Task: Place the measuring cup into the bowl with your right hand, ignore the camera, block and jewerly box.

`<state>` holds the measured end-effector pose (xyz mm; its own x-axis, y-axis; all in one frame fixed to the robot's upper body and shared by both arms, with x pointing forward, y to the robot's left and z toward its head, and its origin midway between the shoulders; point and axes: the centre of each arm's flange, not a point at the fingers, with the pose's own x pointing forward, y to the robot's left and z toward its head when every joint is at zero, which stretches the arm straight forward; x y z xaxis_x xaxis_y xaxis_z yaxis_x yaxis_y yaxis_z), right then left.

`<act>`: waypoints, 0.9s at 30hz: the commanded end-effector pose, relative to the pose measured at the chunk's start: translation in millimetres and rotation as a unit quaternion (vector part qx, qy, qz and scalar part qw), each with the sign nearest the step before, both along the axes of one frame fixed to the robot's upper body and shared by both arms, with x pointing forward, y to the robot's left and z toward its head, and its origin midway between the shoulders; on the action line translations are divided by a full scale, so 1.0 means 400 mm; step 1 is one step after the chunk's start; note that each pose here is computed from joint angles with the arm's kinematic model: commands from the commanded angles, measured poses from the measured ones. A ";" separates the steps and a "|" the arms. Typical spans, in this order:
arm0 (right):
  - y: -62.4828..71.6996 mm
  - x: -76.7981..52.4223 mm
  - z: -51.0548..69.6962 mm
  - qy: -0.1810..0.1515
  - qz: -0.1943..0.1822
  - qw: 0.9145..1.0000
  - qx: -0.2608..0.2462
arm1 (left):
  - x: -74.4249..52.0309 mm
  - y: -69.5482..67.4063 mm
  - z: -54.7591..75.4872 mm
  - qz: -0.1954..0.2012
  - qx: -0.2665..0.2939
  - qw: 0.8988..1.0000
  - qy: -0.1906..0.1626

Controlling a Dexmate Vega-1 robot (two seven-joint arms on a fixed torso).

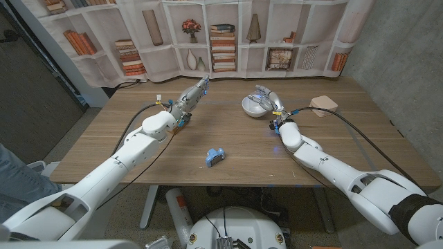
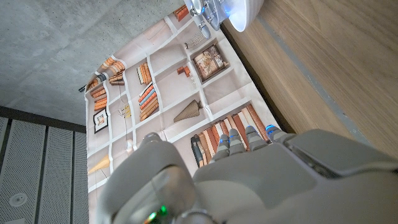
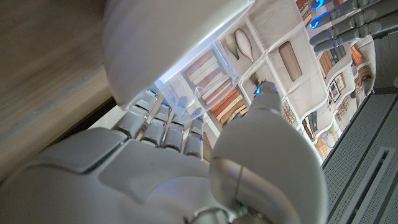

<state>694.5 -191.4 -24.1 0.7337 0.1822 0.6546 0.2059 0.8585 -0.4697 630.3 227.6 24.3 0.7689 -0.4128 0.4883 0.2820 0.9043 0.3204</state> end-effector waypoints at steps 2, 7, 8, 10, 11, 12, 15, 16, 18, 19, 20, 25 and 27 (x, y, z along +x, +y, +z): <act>0.009 -0.001 -0.001 0.002 0.003 1.000 -0.007 | 0.003 0.000 -0.002 -0.001 0.002 1.000 0.002; 0.006 -0.007 0.007 -0.003 0.004 1.000 -0.009 | 0.002 -0.003 -0.001 -0.002 0.003 1.000 0.002; 0.006 -0.009 0.009 -0.004 0.004 1.000 -0.010 | 0.002 -0.004 -0.001 -0.002 0.003 1.000 0.002; 0.004 -0.012 0.013 -0.006 0.003 1.000 -0.010 | 0.002 -0.006 0.000 -0.002 0.004 1.000 0.002; 0.004 -0.014 0.015 -0.008 0.003 1.000 -0.010 | 0.002 -0.006 0.000 -0.003 0.004 1.000 0.002; 0.004 -0.016 0.017 -0.009 0.003 1.000 -0.011 | 0.002 -0.007 0.001 -0.002 0.004 1.000 0.002; 0.003 -0.022 0.021 -0.012 0.002 1.000 -0.010 | 0.002 -0.008 0.002 -0.003 0.005 1.000 0.002; 0.002 -0.023 0.023 -0.013 0.002 1.000 -0.011 | 0.002 -0.009 0.002 -0.003 0.004 1.000 0.001; 0.001 -0.026 0.025 -0.015 0.001 1.000 -0.010 | 0.002 -0.010 0.003 -0.004 0.005 1.000 0.001; 0.001 -0.028 0.027 -0.015 0.001 1.000 -0.010 | 0.003 -0.011 0.003 -0.004 0.005 1.000 0.002; 0.001 -0.029 0.028 -0.016 0.001 1.000 -0.010 | 0.003 -0.011 0.002 -0.005 0.005 1.000 0.002; -0.001 -0.037 0.036 -0.020 0.001 1.000 -0.009 | 0.004 -0.012 0.002 -0.006 0.005 1.000 0.001; -0.001 -0.040 0.040 -0.021 0.001 1.000 -0.010 | 0.004 -0.013 0.002 -0.006 0.005 1.000 0.000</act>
